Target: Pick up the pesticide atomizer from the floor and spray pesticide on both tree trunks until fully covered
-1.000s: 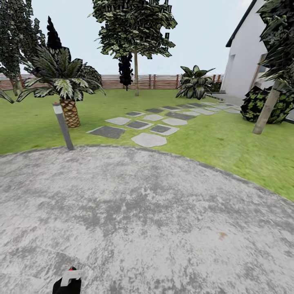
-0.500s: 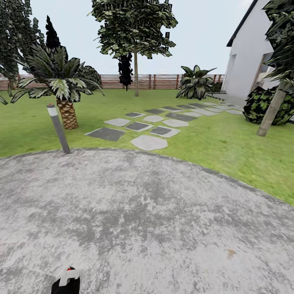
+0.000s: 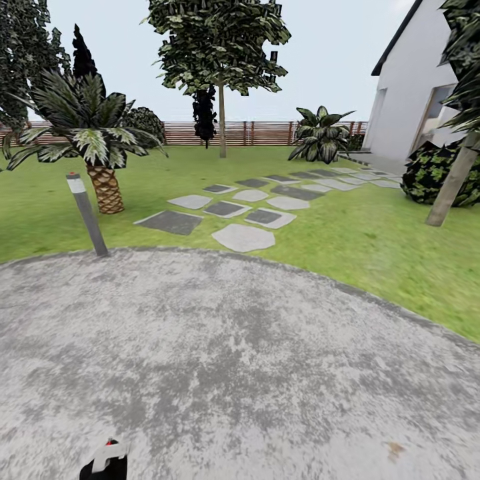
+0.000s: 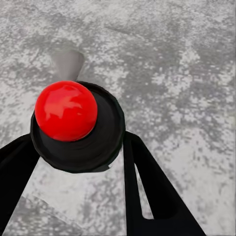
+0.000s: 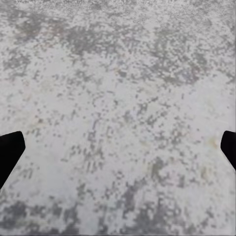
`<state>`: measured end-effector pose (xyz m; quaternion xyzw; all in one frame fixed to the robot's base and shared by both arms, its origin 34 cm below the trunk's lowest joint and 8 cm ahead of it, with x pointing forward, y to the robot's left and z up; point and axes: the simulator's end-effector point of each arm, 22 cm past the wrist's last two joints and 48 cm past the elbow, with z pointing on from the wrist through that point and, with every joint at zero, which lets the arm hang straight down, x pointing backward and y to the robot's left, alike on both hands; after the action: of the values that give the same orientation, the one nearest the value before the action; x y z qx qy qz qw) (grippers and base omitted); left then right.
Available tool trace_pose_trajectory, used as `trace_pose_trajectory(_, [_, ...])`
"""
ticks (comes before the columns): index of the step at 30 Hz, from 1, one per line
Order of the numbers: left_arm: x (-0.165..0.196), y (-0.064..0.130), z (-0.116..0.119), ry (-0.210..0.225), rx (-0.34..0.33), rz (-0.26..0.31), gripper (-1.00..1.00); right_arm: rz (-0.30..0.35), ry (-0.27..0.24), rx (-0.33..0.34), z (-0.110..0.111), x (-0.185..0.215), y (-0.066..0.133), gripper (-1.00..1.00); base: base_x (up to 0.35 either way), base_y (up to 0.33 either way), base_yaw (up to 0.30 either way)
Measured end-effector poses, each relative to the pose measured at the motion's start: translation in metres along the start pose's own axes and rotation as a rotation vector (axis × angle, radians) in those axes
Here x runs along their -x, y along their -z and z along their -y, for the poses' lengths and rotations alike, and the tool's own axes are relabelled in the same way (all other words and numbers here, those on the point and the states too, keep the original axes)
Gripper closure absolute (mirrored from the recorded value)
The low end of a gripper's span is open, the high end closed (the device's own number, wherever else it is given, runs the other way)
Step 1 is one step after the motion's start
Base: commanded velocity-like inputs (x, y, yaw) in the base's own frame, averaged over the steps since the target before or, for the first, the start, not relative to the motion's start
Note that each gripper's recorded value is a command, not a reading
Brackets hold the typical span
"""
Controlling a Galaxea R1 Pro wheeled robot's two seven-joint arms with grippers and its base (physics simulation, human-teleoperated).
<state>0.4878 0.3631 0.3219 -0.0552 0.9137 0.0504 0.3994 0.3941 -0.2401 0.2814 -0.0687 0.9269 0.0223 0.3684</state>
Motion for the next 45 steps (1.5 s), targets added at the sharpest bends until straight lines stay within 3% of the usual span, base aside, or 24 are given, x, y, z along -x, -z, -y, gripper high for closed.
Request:
trace_pose_trajectory(7, [0.004, 0.004, 0.0006, 0.003, 0.004, 0.059, 1.0, 0.0, 0.0, 0.0, 0.0, 0.0001, 0.0, -1.0, 0.327, 0.0, 0.0])
trace_pose_trajectory(45, [0.0026, 0.0047, 0.0011, 0.001, 0.003, 0.06, 1.0, 0.0, 0.0, 0.0, 0.0, 0.0001, 0.0, -1.0, 0.339, 0.0, 0.0])
